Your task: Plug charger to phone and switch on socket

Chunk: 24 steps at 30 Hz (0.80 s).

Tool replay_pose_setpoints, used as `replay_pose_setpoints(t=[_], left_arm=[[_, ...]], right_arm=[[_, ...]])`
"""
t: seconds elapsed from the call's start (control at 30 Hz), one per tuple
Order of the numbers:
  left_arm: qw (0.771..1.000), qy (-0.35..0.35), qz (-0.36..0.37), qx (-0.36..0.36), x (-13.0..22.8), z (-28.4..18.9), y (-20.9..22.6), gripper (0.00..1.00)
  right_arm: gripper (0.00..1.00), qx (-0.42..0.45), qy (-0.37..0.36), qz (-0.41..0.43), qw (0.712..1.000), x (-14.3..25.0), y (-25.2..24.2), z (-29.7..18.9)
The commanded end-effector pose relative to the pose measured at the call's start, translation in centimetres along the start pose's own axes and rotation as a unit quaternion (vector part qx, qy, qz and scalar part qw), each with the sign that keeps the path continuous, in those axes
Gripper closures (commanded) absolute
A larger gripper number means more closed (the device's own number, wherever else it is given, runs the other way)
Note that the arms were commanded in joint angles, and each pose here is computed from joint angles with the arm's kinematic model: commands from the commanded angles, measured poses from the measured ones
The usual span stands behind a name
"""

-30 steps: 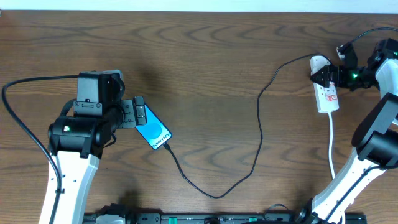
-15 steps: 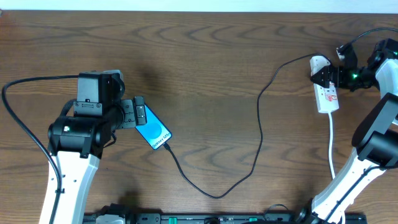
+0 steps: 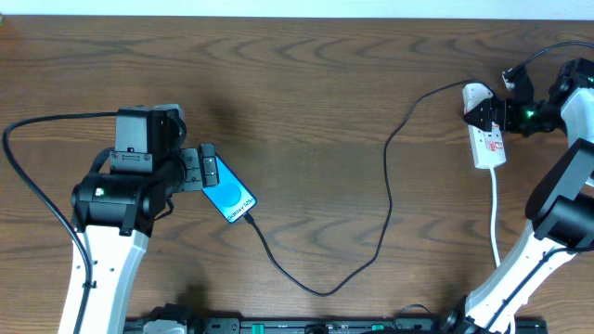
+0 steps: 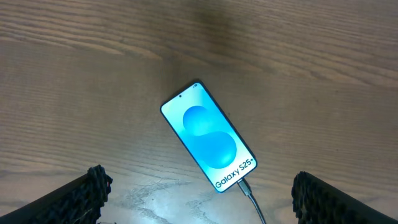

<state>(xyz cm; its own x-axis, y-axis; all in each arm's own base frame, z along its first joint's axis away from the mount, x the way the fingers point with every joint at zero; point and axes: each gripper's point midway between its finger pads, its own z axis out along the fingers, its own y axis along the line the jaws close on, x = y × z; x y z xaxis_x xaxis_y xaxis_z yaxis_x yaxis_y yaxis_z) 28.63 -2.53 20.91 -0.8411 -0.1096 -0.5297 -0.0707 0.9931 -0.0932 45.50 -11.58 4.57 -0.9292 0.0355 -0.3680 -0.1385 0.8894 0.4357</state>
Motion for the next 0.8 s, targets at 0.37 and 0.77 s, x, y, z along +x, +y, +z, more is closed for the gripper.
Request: replay_pose_setpoints(t=[0.37,0.77], left_arm=[[1.0,-0.008,0.009,-0.004,-0.5,-0.4,0.0,0.04],[1.0,-0.008,0.009,-0.004,-0.5,-0.4,0.0,0.04]], right_arm=[[0.01,-0.044,0.013,0.01,0.999,0.3,2.5,1.7],[0.01,-0.05,0.023,-0.001,0.998,0.1,3.9,2.6]])
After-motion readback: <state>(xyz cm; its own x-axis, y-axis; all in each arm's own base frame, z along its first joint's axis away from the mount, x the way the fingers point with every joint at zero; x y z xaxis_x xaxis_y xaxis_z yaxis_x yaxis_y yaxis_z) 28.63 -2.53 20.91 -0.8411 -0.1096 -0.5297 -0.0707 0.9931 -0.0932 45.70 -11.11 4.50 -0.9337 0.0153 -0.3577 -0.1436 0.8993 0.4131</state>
